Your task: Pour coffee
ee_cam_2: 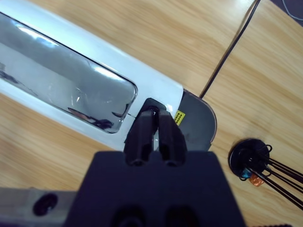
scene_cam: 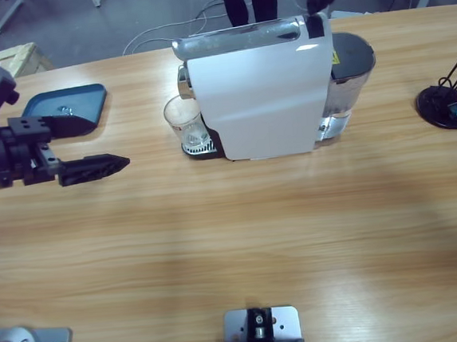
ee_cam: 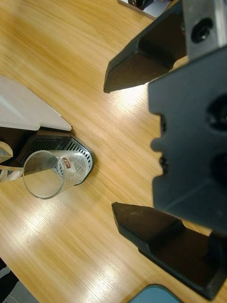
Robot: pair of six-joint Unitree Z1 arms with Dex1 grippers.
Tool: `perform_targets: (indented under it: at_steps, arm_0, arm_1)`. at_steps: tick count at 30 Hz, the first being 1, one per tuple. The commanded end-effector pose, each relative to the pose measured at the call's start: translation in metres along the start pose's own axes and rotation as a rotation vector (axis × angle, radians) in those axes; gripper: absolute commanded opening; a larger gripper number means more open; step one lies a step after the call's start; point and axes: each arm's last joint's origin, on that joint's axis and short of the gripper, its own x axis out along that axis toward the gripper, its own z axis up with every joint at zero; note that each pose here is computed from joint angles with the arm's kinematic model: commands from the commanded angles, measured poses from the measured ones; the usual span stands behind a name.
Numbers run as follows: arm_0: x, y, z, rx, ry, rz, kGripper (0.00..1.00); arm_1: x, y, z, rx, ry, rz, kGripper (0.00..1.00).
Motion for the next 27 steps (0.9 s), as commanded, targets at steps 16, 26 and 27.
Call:
perform_targets:
  at_steps: [16,26,27]
  arm_0:
    - [0.008,0.002,-0.002,-0.025,0.033,0.0,0.996]
    - [0.008,0.002,-0.002,-0.023,0.031,-0.001,0.996]
    - [0.008,0.002,-0.002,-0.023,0.03,-0.001,0.996]
  arm_1:
    - [-0.058,0.006,-0.035,0.036,-0.056,0.017,1.0]
    - [-0.051,0.01,-0.034,0.034,-0.041,0.022,1.0]
    - [-0.05,0.01,-0.033,0.034,-0.042,0.022,1.0]
